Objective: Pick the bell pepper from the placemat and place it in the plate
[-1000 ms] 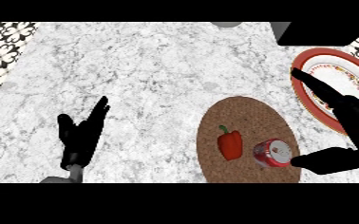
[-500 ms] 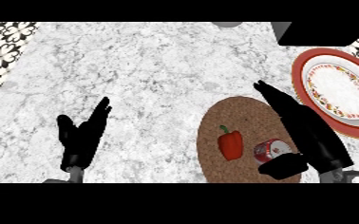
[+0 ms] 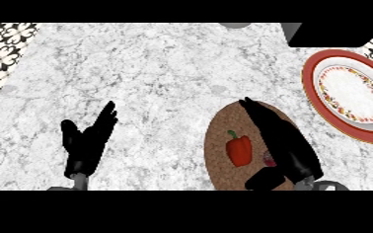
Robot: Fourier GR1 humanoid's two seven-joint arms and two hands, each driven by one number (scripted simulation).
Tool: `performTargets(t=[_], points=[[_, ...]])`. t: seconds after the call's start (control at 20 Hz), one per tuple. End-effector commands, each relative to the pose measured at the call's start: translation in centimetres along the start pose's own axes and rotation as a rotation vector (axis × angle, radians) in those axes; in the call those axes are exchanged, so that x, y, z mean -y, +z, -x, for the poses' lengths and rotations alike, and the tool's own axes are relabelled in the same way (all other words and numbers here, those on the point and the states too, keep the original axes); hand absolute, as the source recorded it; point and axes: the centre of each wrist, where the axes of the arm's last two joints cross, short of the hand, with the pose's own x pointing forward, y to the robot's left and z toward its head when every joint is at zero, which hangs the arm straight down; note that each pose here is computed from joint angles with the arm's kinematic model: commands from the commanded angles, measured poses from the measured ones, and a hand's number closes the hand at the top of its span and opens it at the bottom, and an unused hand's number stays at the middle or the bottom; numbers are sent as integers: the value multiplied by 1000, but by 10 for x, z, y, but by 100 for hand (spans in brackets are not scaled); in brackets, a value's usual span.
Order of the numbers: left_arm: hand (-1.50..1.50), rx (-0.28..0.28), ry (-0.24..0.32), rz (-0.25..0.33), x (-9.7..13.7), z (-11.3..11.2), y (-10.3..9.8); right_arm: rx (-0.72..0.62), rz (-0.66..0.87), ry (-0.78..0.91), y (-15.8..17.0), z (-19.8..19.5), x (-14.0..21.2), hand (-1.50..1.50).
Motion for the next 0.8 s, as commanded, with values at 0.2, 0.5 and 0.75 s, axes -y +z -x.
performTargets(t=[0.2, 0.5, 0.75], points=[[0, -11, 8, -1, -4, -7, 4, -5, -14, 51, -11, -2, -39, -150], [0, -36, 7, -4, 3, 2, -9, -88, 13, 137, -8, -3, -31, -150], [0, -24, 7, -11, -5, 5, 11, -102, 23, 136, -6, 1, -30, -150]])
